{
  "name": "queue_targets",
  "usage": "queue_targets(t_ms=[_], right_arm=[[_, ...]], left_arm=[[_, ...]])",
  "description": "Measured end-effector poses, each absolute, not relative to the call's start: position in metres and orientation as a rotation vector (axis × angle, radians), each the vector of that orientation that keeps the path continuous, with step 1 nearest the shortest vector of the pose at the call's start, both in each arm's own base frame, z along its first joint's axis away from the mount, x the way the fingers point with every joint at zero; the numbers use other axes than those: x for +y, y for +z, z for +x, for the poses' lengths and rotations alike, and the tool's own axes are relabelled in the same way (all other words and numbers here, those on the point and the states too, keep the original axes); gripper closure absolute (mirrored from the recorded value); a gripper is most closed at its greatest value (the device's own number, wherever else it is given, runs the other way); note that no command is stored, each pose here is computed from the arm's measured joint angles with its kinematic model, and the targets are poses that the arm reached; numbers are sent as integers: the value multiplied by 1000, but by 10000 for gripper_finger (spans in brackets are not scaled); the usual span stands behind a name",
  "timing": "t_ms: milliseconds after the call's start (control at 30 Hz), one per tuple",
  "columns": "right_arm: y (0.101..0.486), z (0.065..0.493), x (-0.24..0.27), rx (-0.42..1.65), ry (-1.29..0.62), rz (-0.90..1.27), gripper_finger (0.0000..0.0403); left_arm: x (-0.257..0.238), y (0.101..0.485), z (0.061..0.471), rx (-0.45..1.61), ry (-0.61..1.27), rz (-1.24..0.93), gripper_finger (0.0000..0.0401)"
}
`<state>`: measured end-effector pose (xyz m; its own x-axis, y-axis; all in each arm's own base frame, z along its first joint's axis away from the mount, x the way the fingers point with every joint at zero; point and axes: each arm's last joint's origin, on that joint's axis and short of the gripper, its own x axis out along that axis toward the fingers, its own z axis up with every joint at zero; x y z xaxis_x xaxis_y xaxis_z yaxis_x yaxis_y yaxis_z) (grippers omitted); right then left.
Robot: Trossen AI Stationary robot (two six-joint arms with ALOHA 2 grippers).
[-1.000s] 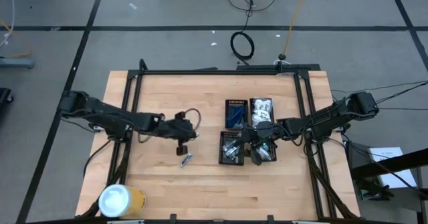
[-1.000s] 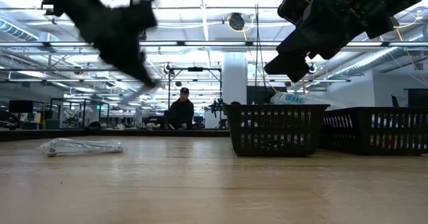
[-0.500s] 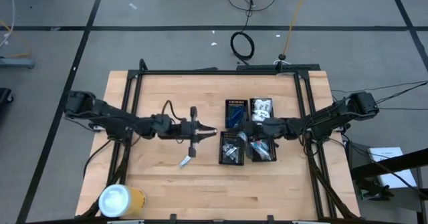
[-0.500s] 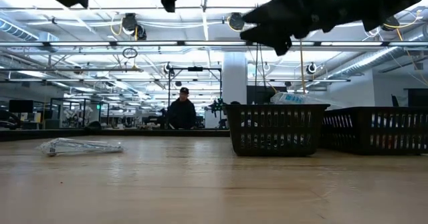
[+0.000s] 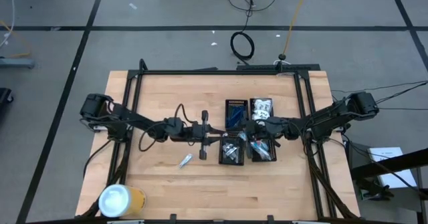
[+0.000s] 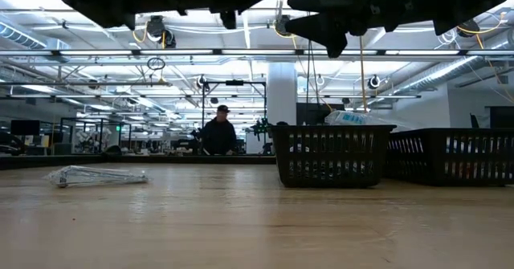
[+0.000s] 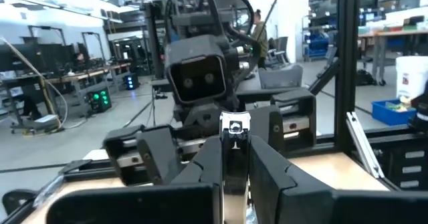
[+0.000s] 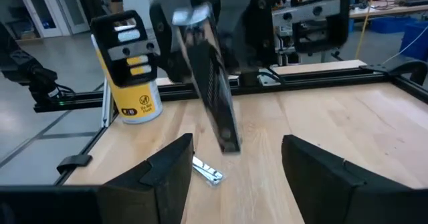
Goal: Pick & Place Travel size toiletries
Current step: Put the nail cutter into the bottom left black basket
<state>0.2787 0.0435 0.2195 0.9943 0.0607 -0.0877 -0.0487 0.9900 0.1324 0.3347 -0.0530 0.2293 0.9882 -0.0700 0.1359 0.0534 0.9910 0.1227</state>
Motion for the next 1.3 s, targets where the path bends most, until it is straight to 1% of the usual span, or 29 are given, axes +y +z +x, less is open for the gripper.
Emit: queue_targets(t_ms=[133,333,433,500,600,767,800,900,967,1067,1167,1233,1300], right_arm=[[220,279,44,82,60,110,186],[221,279,44,78,84,108,175],[222,279,44,72,83,108,184],[222,279,44,70,80,100,202],[222,279,44,68,80,71,245],[224,279,44,41,76,24,348],[224,279,44,39,76,8,364],[224,279,44,37,79,-12,364],[223,279,44,45,82,4,364],[220,279,44,82,82,30,364],[214,278,44,153,82,73,364],[207,277,44,220,82,110,364],[202,275,46,289,129,161,364]], left_arm=[[-49,228,345,-142,-84,126,374],[-39,225,355,-126,-56,113,374],[-35,227,356,-124,-62,109,374],[-35,227,356,-128,-76,102,374],[-35,227,356,-129,-79,100,374],[-36,227,356,-128,-86,78,373],[-36,228,356,-128,-87,75,373],[-37,228,356,-132,-87,77,369],[-38,228,356,-130,-86,75,359],[-39,226,356,-113,-63,21,330],[-40,228,354,-61,-17,1,289],[-41,236,356,-12,39,31,256],[-41,241,356,67,118,71,223]])
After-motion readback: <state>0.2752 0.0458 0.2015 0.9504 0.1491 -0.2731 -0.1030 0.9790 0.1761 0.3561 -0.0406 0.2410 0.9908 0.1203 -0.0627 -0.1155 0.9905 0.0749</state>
